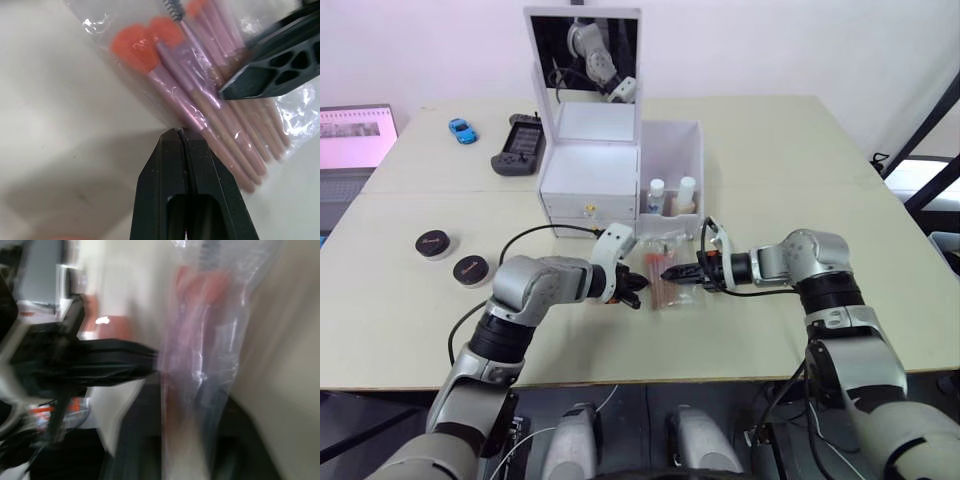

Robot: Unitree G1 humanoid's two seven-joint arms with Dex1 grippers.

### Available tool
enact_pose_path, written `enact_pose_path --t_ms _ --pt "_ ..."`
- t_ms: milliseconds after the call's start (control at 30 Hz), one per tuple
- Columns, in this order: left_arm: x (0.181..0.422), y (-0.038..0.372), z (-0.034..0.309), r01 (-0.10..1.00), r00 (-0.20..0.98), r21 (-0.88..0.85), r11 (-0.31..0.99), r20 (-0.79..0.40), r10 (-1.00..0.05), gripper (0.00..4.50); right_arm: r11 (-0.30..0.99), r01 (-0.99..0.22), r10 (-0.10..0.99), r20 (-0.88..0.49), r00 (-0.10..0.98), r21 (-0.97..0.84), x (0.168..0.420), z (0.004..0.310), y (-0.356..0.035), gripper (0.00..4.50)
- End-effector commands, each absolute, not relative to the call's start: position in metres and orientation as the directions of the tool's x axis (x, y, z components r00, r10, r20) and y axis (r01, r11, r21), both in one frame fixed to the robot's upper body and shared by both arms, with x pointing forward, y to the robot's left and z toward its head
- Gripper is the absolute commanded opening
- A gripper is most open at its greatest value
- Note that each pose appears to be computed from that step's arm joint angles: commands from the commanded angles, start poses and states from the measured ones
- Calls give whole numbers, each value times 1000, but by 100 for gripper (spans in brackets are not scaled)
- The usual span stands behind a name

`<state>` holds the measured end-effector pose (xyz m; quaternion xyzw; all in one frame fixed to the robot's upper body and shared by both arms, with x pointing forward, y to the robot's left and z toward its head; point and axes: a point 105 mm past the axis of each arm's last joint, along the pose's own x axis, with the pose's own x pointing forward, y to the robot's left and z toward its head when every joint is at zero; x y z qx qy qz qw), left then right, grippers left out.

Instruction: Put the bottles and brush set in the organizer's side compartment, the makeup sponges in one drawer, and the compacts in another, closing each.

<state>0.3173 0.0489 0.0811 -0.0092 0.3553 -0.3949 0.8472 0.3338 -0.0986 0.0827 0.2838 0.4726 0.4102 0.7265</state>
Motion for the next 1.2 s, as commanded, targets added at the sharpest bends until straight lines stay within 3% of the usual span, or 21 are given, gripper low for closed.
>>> enact_pose_path --t_ms 33,300,367,433,533,633,800,1033,1200 --pt "315 59 76 643 444 -291 708 -612 -655 0 506 -302 862 -464 203 808 323 78 -105 7" --pt "305 54 121 763 458 -283 581 -398 -795 0 417 -594 909 -317 271 688 296 139 -120 7" --pt "292 64 138 815 448 -223 535 -343 -826 0 381 -821 923 -131 361 424 293 197 -127 7" --pt "281 75 142 835 440 -187 517 -337 -832 0 404 -901 913 -1 409 159 294 239 -132 7" --pt "275 89 138 834 443 -183 520 -339 -830 0 448 -892 894 66 444 -68 310 271 -134 7" --pt "271 104 129 817 443 -233 528 -333 -832 0 423 -881 906 90 413 -212 331 301 -129 7" --pt "283 120 143 775 549 -276 569 -153 -822 0 410 -814 902 54 428 -411 370 318 -120 7" --pt "288 130 174 755 650 -141 640 35 -759 0 427 -799 903 160 398 -423 397 337 -115 7" --pt "287 140 218 713 693 12 701 139 -707 0 428 -800 900 116 421 -421 416 315 -107 7"
